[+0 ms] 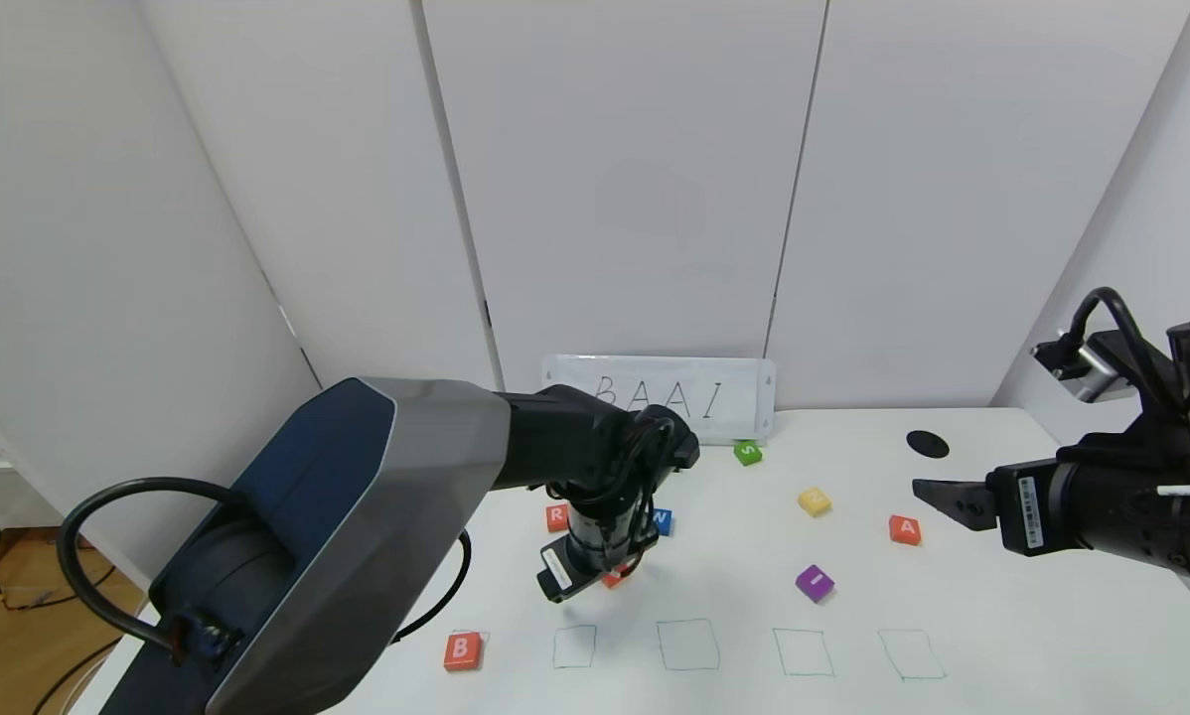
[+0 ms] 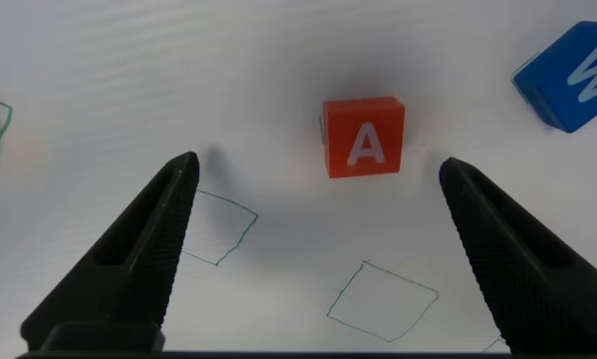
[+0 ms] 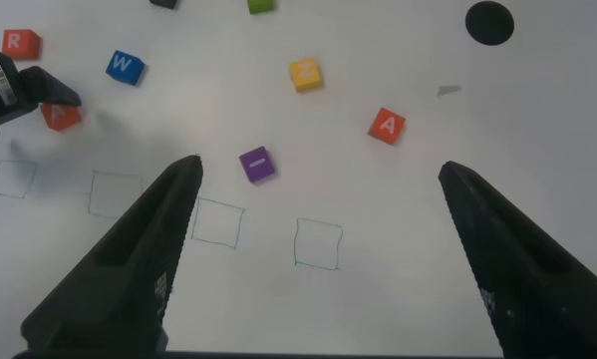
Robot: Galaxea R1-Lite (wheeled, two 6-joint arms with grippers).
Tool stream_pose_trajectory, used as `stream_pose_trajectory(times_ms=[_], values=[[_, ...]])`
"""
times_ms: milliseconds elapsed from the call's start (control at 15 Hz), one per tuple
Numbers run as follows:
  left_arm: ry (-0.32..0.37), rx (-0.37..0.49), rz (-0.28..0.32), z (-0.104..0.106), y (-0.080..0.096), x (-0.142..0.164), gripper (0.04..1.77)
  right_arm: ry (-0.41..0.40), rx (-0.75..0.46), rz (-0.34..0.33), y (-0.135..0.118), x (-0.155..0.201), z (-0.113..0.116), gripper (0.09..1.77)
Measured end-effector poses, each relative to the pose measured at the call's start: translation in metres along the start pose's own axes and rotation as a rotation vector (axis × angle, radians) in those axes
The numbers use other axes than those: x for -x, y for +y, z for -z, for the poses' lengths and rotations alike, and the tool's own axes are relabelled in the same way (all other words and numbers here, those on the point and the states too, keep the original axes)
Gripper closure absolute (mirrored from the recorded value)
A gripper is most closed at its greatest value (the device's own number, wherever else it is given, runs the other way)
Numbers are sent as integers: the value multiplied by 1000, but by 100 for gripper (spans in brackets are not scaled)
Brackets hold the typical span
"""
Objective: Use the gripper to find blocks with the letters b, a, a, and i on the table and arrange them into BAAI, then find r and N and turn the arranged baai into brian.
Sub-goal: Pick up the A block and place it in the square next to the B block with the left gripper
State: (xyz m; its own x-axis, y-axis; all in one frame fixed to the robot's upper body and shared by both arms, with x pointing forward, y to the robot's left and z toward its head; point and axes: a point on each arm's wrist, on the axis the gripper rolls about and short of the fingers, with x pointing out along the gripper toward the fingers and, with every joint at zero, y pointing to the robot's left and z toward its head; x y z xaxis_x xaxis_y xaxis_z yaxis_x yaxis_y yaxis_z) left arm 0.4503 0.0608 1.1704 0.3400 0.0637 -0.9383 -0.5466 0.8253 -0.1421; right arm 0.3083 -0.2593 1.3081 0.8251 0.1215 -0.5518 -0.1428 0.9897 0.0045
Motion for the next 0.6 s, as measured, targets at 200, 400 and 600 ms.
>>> stream_pose_trajectory(times_ms=[200, 400, 600], values=[[-12, 14, -19, 1, 0, -7, 9, 0, 0, 0, 0, 0, 0, 15], [-14, 22, -27, -1, 1, -11, 9, 2, 4, -7, 2, 1, 1, 15], [-13, 22, -30, 0, 1, -13, 9, 1, 5, -9, 2, 1, 1, 15]])
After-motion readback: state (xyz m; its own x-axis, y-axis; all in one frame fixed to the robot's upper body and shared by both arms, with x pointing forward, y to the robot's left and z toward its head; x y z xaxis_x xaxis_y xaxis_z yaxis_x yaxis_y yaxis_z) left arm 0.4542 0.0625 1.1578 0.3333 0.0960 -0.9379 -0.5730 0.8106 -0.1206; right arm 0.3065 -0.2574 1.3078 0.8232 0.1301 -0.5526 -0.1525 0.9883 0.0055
